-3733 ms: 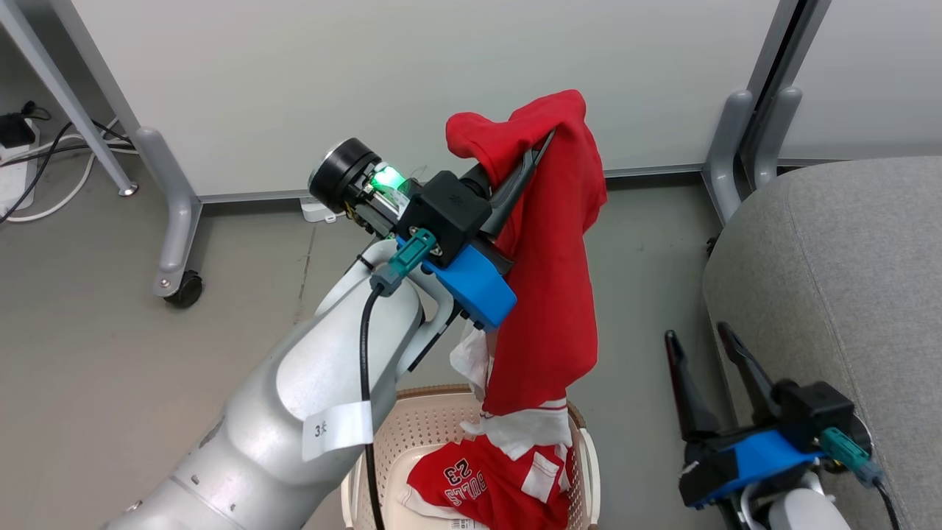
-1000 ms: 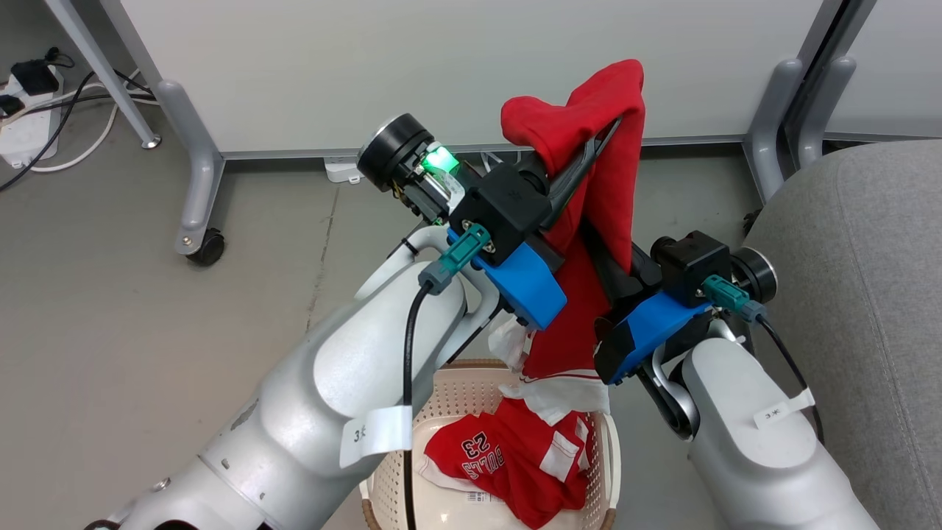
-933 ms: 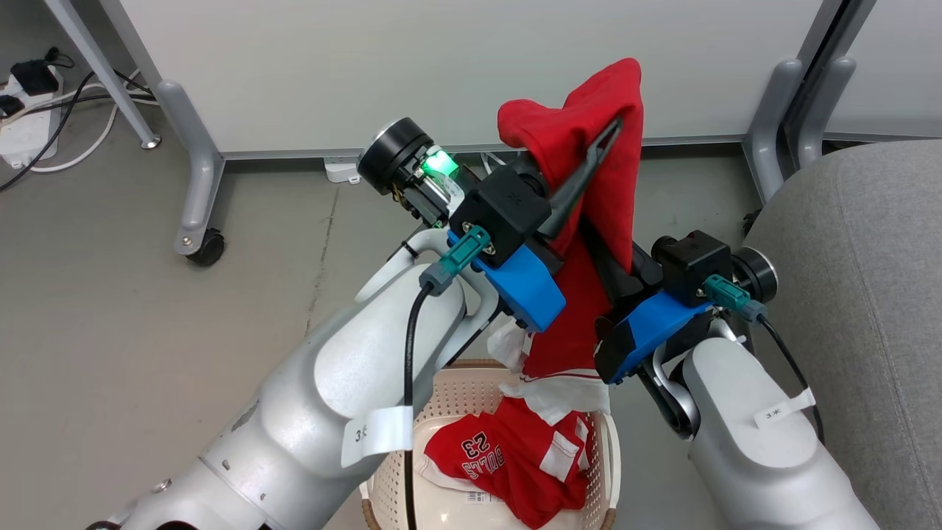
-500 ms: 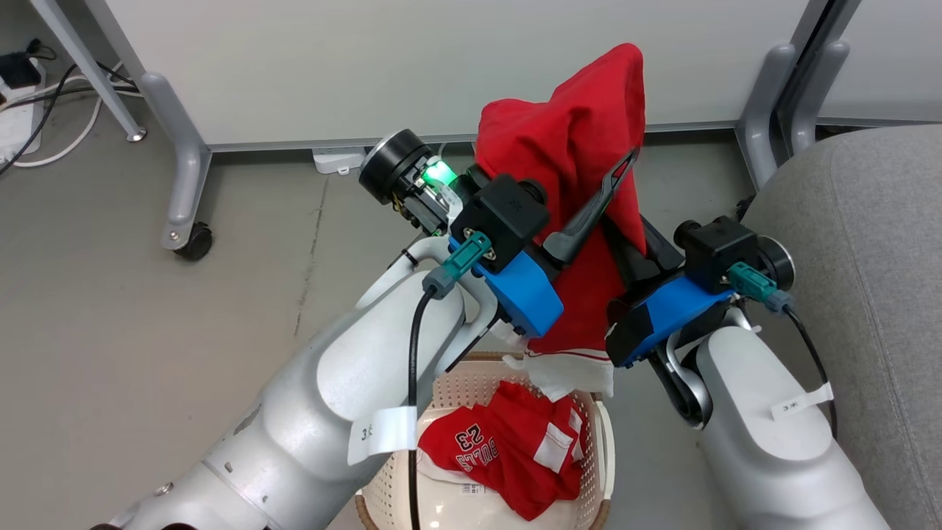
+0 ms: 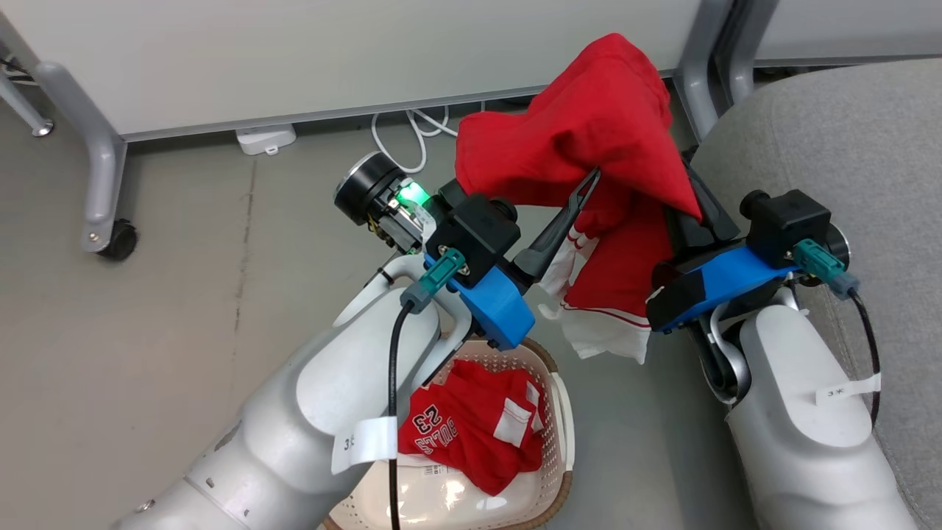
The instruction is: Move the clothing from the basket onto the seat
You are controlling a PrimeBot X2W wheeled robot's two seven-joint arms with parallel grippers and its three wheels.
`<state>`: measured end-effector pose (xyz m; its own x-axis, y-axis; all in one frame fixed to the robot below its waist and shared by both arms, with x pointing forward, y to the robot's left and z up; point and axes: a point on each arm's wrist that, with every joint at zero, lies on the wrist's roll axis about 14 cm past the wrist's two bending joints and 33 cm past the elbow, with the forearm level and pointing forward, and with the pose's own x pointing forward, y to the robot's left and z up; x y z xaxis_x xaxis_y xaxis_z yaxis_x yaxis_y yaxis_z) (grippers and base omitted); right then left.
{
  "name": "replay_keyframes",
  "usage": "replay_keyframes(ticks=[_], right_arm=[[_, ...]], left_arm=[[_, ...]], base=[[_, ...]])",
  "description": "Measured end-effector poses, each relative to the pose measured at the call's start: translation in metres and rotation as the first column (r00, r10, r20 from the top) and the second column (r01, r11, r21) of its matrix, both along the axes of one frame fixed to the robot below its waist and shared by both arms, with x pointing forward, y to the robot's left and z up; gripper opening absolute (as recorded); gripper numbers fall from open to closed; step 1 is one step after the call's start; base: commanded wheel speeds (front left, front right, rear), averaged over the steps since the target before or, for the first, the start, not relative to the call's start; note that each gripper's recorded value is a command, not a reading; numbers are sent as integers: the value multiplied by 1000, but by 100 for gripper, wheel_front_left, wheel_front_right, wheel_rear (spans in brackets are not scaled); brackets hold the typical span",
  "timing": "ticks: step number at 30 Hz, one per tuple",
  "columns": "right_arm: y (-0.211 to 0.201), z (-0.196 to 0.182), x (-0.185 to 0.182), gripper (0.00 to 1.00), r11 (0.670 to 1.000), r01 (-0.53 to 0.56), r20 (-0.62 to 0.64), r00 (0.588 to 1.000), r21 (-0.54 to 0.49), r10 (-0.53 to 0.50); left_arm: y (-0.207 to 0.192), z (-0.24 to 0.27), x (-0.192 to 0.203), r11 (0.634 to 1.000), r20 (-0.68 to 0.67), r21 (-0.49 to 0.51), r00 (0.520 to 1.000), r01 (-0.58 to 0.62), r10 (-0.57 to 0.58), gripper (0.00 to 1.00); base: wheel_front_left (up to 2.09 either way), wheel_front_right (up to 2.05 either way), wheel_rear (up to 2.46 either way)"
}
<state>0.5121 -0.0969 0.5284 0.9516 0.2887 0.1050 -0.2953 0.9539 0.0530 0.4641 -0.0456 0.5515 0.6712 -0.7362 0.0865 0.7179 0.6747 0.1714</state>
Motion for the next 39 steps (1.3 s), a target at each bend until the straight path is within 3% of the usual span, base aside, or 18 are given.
replay_keyframes(ticks=[8, 18, 39], right_arm=[[-58, -6, -2, 0, 988, 152, -7, 988, 3, -152], [-123, -15, -16, 0, 948, 320, -14, 947, -12, -320], [-237, -43, -109, 0, 784, 616, -78, 780, -81, -621]], left_arm=[[-22, -25, 0, 998, -45, 5, 997, 69, -68, 100], [-47, -47, -2, 990, -82, 1, 986, 144, -143, 100], [-99, -69, -32, 946, -107, -25, 940, 324, -325, 100]], base=[[0, 0, 0], [0, 0, 0], [0, 0, 0]])
